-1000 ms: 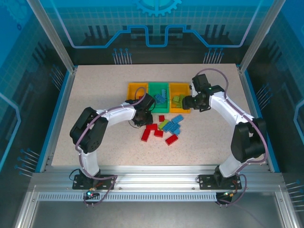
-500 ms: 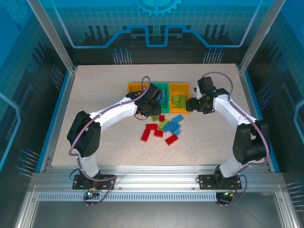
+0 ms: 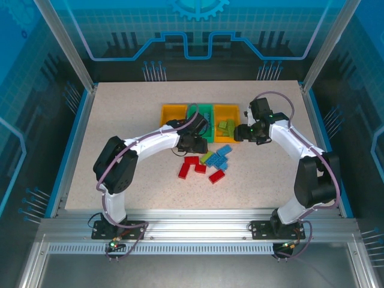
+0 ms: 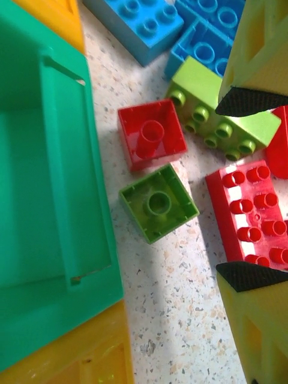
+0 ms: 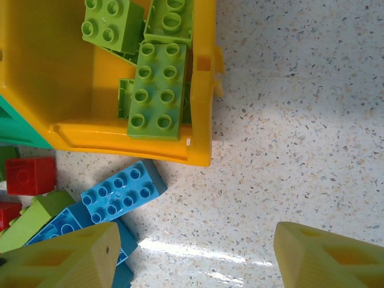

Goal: Sort the legos into containers by color

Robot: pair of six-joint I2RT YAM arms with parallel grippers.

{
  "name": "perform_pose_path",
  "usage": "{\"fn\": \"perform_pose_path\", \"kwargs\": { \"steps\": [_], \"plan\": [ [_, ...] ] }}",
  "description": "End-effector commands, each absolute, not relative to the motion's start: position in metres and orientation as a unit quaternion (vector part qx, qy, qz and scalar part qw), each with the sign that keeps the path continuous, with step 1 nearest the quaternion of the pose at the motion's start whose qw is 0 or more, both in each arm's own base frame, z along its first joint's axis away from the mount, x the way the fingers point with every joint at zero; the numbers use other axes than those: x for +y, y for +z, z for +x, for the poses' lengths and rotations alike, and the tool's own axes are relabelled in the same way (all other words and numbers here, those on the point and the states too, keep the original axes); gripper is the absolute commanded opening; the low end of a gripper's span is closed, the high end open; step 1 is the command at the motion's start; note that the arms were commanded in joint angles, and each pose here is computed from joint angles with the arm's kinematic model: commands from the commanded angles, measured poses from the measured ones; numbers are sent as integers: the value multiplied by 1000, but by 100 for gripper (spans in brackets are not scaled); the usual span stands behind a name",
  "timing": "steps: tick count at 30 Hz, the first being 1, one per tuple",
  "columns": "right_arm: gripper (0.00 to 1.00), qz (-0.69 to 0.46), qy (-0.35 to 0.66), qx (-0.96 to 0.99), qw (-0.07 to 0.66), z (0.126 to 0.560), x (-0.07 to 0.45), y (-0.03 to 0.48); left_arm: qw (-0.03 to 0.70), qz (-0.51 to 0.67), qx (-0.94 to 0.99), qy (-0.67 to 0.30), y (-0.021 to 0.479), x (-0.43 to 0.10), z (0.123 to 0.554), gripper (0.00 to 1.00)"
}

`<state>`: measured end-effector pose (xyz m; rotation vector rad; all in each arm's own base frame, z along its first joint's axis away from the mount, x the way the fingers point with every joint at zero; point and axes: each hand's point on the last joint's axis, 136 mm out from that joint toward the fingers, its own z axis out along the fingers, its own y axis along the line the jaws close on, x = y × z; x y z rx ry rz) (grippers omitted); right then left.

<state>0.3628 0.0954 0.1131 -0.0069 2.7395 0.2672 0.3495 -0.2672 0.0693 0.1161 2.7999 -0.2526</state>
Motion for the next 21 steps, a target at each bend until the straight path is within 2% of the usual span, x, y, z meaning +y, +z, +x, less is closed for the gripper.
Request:
{"fn": "perform_pose_path", "kwargs": {
  "steps": [1,6,21],
  "plan": [
    [70,-7,98,975,199,361,93,118,161,120,978,-51,58,-259,343,72],
    [70,-3,97,976,196,361,92,115,171,165,971,-36,58,-257,346,79],
    [71,2,95,977,192,363,90,116,171,255,951,-28,39,-259,358,80]
  ]
}}
